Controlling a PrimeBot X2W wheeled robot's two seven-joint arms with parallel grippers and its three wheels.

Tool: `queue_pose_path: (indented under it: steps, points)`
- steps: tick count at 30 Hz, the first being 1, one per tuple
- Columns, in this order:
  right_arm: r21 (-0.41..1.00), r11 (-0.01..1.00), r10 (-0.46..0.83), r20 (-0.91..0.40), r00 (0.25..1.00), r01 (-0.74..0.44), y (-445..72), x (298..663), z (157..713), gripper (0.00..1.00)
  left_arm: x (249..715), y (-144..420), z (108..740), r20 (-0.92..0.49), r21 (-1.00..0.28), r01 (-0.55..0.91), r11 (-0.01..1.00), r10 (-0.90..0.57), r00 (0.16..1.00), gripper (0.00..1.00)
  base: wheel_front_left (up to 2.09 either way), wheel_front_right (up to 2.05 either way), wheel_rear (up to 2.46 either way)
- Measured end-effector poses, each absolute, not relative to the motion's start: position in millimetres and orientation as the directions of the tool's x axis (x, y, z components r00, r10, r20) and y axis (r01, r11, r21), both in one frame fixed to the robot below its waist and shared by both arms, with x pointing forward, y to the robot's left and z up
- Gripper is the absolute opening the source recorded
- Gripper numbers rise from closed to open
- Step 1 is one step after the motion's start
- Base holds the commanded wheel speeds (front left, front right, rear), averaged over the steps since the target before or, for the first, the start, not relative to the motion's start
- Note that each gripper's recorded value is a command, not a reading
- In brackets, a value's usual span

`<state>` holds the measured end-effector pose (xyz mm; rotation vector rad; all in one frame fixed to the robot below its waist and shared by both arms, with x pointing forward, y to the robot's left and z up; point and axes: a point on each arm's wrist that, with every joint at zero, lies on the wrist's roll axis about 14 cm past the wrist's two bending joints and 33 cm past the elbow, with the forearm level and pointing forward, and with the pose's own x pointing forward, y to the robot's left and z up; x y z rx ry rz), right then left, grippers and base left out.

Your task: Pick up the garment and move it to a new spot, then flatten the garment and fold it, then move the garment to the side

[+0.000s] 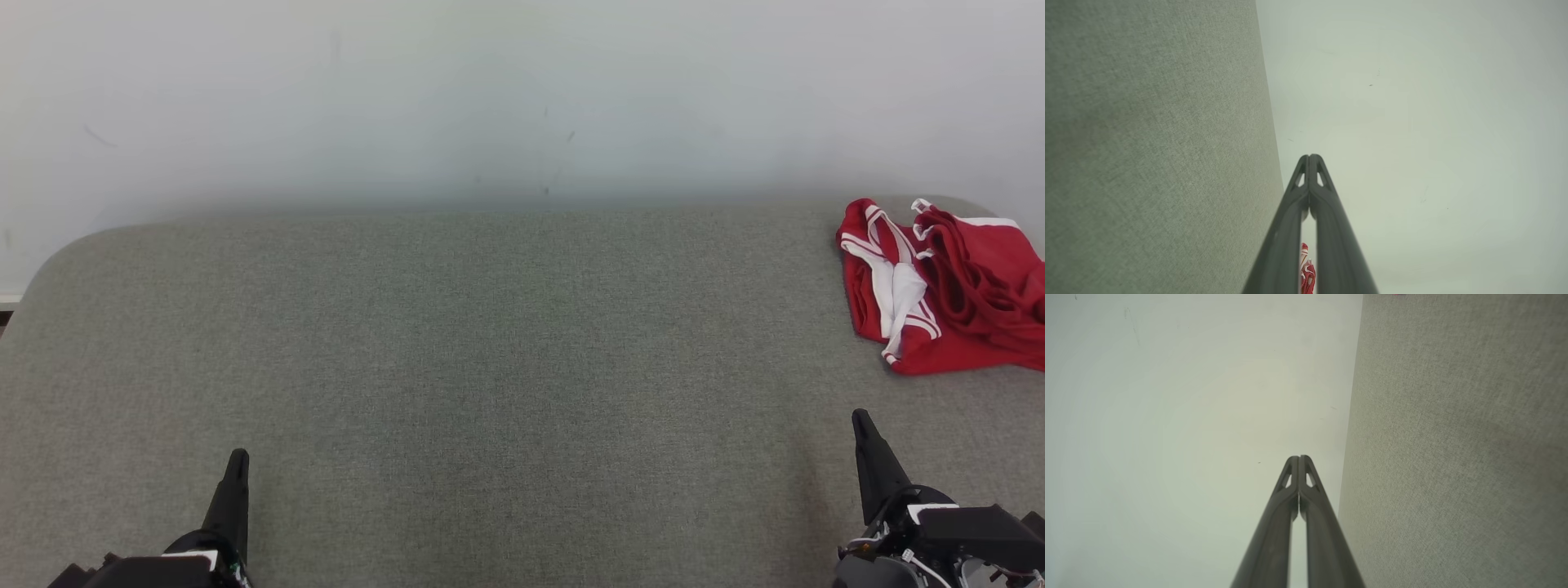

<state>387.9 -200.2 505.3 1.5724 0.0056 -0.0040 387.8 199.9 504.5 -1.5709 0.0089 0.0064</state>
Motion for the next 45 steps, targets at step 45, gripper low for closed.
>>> queue_pose_path:
  steps: [45]
  points:
    - [1.000, -0.003, 0.001, -0.006, 1.000, 0.006, -200.2, 387.9, 505.2, 0.00, 387.9, 199.8, 504.6, -0.010, -1.000, -0.010, -0.001, -0.003, 1.000, 0.00, 0.00, 0.00, 0.00]
